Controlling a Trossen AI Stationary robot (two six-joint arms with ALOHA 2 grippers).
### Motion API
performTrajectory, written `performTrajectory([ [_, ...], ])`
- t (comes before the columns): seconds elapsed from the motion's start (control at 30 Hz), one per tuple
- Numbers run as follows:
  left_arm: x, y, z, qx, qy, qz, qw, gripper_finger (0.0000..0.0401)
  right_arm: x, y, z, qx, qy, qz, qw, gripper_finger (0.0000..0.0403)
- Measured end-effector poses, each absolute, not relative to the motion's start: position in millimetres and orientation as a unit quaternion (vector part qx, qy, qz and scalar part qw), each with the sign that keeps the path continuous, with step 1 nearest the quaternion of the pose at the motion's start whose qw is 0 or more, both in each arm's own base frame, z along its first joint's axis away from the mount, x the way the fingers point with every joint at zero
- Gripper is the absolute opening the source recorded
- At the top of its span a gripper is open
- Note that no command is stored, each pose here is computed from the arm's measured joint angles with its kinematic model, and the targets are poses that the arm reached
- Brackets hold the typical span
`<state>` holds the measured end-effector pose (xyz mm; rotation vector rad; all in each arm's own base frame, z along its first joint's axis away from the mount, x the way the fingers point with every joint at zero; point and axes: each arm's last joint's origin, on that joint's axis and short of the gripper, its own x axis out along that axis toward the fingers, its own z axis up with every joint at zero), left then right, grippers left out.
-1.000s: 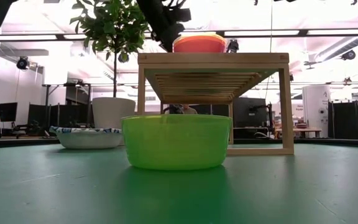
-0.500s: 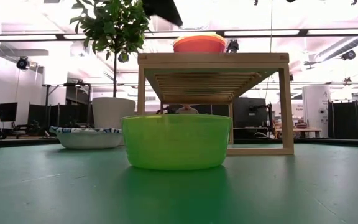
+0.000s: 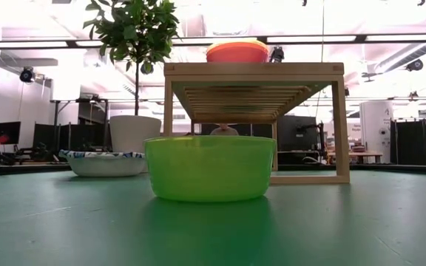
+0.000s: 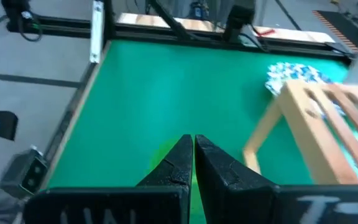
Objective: Place and stack bowls onto a shelf
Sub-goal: Stack the green bowl on top of the yellow bowl on the shelf
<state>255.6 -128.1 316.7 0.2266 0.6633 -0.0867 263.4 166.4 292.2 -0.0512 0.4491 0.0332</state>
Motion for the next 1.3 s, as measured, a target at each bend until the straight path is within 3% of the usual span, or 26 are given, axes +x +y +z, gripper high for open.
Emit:
performTrajectory([
  [0.3,212.0,-150.5,271.7,0.127,0.256,-0.042,0.957,0.0,310.1,183.5,298.3,-0.037,0.258,0.033,0.965,0.0009],
  [0.53,197.6,-146.9,259.3,0.088,0.241,-0.047,0.965,0.0,343.5,190.5,291.0,-0.068,0.325,0.008,0.943,0.0016],
  [0.8,189.6,-145.4,262.3,-0.012,0.235,-0.034,0.971,0.0,374.1,188.6,288.2,-0.131,0.387,0.014,0.913,0.0099],
  [0.97,189.4,-150.3,259.1,-0.015,0.239,-0.038,0.97,0.0,384.0,197.6,273.6,-0.169,0.419,0.089,0.888,0.015],
  [1.3,191.4,-152.1,255.1,-0.002,0.246,-0.039,0.969,0.0,398.9,202.7,215.7,-0.158,0.497,0.093,0.848,0.0171],
])
